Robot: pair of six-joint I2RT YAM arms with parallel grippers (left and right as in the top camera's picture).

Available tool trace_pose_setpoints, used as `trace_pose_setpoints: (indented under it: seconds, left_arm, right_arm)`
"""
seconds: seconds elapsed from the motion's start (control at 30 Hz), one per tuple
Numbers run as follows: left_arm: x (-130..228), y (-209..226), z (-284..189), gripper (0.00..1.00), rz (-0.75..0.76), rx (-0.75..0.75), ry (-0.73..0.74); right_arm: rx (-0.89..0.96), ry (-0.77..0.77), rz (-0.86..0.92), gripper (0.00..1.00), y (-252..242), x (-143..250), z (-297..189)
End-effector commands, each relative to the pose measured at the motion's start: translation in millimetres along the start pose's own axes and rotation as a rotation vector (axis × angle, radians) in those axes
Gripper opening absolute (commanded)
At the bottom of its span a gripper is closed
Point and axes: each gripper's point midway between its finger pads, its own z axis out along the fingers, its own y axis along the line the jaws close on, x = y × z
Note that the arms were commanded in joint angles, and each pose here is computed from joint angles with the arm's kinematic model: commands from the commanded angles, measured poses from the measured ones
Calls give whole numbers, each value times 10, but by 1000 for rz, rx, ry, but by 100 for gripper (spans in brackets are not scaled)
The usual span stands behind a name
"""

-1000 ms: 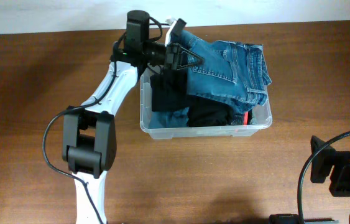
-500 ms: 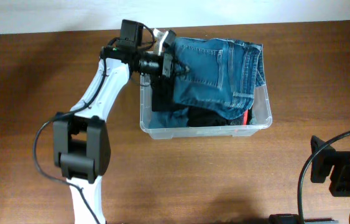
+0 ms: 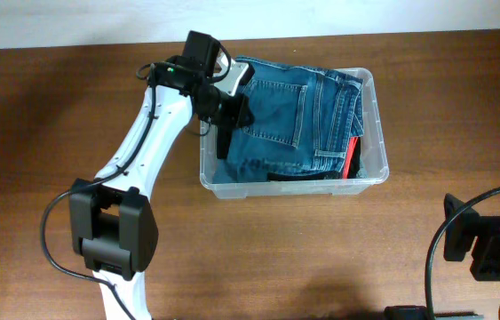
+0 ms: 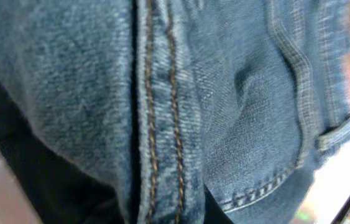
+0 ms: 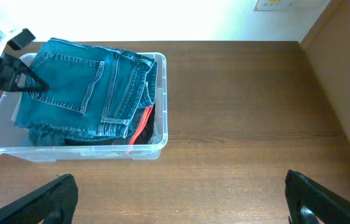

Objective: Pack container
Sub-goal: 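Lower the blue jeans into the bin on top of the garments, then open the left gripper and press the blue jeans flat in the bin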

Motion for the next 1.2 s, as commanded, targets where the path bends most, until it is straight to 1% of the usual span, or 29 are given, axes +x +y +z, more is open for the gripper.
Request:
trace_pose_setpoints:
  seconds: [0.0, 0.13, 0.23, 0.37, 0.4, 0.43, 0.47, 0.5, 0.57, 0.6, 0.67, 0.73, 0.87, 0.93, 1.03, 1.1, 1.13, 1.17]
  left_arm:
    - [19, 269, -139, 1, 24, -204, 10]
    - [174, 391, -164, 1, -43, -311, 65]
    - [246, 367, -154, 1, -44, -324, 94]
    - [251, 306, -125, 2, -31, -319, 99]
    - [252, 302, -124, 20, -30, -319, 99]
    - [253, 301, -123, 60, -29, -318, 100]
    - [256, 299, -123, 68, -29, -318, 101]
    - [258, 299, -123, 70, -29, -318, 102]
    - [254, 297, -126, 77, -29, -318, 100]
    - [235, 289, -147, 84, -28, -319, 92]
    - [144, 290, -252, 92, -39, -349, 56]
    - [25, 308, -413, 92, -62, -401, 2]
    - [-220, 144, -739, 92, -78, -397, -119]
    - [-289, 83, -823, 91, -65, -393, -155]
    - [-352, 33, -817, 69, -50, -386, -180]
    - [-377, -4, -755, 37, -39, -380, -182]
    - [-396, -36, -714, 19, -29, -375, -185]
    - [-412, -57, -689, 13, -23, -372, -189]
  right_arm:
    - [15, -2, 9, 98, -26, -12, 5]
    - [15, -2, 9, 99, -26, -12, 5]
    - [15, -2, 9, 98, -26, -12, 5]
    - [15, -2, 9, 98, -26, -12, 5]
    - [15, -2, 9, 99, -26, -12, 5]
    - [15, -2, 9, 98, -26, -12, 5]
    - [15, -1, 9, 98, -26, -11, 5]
    - [15, -2, 9, 98, -26, -12, 5]
    - [15, -2, 9, 98, -26, -12, 5]
    - [15, -2, 9, 99, -26, -12, 5]
    - [15, -2, 9, 98, -26, -12, 5]
    - [15, -2, 9, 98, -26, -12, 5]
    - [15, -2, 9, 98, -26, -12, 5]
    - [15, -2, 9, 98, -26, -12, 5]
    - [15, -2, 9, 98, -26, -12, 5]
    - [15, -2, 9, 98, -26, -12, 5]
    - [15, -2, 9, 98, -26, -12, 5]
    - [14, -2, 9, 98, -25, -12, 5]
